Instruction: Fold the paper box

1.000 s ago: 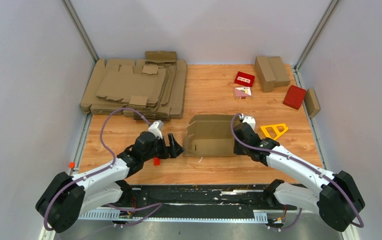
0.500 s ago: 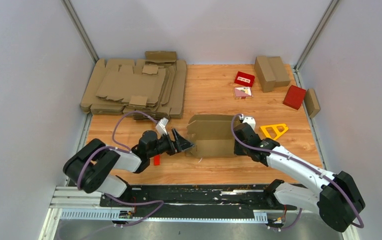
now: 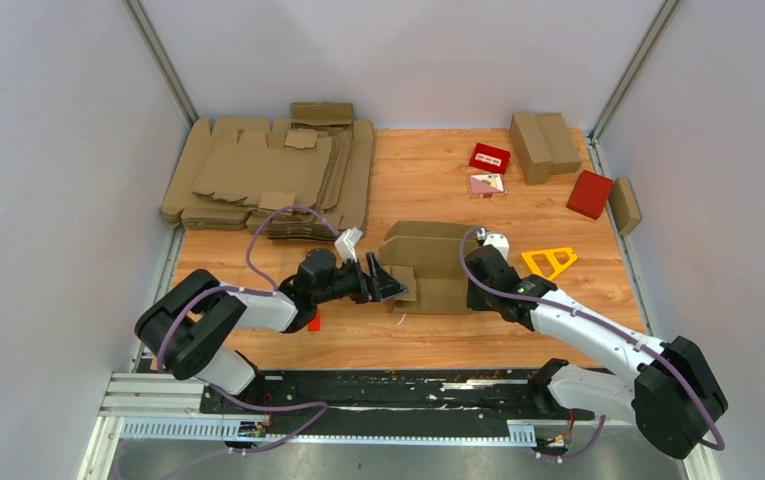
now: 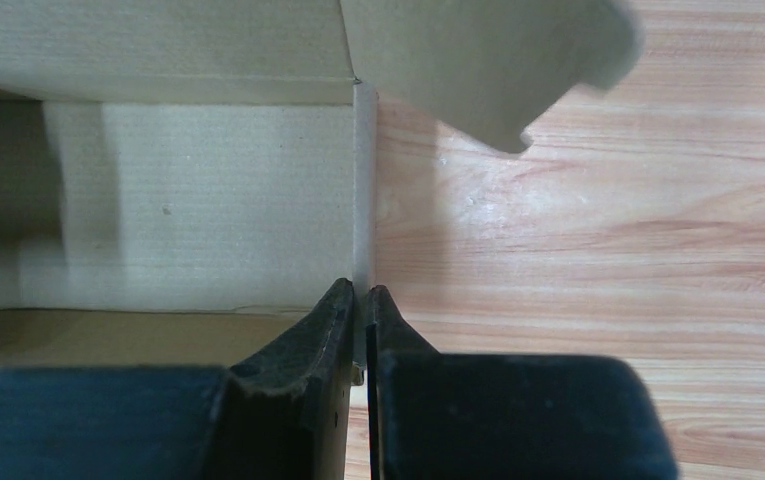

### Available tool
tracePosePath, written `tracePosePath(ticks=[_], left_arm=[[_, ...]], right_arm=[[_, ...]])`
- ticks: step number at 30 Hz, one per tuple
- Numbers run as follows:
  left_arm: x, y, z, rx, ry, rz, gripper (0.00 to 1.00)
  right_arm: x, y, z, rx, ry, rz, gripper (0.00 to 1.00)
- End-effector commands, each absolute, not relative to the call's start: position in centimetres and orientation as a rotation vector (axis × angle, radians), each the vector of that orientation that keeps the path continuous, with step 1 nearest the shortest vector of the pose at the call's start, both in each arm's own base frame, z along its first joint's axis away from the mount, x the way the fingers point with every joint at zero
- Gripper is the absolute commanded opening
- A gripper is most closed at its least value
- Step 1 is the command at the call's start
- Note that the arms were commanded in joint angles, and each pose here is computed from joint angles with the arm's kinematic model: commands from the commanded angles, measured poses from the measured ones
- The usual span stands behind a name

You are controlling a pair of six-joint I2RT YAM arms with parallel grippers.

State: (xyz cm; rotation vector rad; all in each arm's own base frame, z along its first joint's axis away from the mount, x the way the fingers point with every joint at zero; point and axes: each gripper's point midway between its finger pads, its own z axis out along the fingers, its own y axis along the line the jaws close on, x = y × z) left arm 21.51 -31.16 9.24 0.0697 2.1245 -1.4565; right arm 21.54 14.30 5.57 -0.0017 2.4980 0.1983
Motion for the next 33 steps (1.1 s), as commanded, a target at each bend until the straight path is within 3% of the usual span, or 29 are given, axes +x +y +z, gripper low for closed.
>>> tracePosePath(ticks=[1,12,20,23,29,33], left_arm=[[21.6,-31.3,8.4,0.216,2.211,-1.243,0.87],[22.5,-31.0,6.6,0.260,2.347,-1.031,0.62],[23.2,-31.1,5.3,0.345,2.430,-0.810,0.53],[23.8,-30.8,4.6,0.370,2.455,-0.700,0.45],[24.9,-29.1,3.4,0.437,2.494,-0.388,0.15],[25.4,-28.1,3.3,0.457,2.485,-0.236,0.02]], right_arm=[[22.3,15.9,6.5,-0.010,2.454,0.282,0.01],[22.3,16.0,6.5,0.000,2.455,0.294,0.01],[21.9,16.8,6.4,0.009,2.461,0.317,0.01],[21.6,17.2,6.4,0.026,2.459,0.292,0.02],[21.1,18.3,6.4,0.014,2.457,0.175,0.02],[21.1,18.6,5.8,-0.006,2.474,0.136,0.02]])
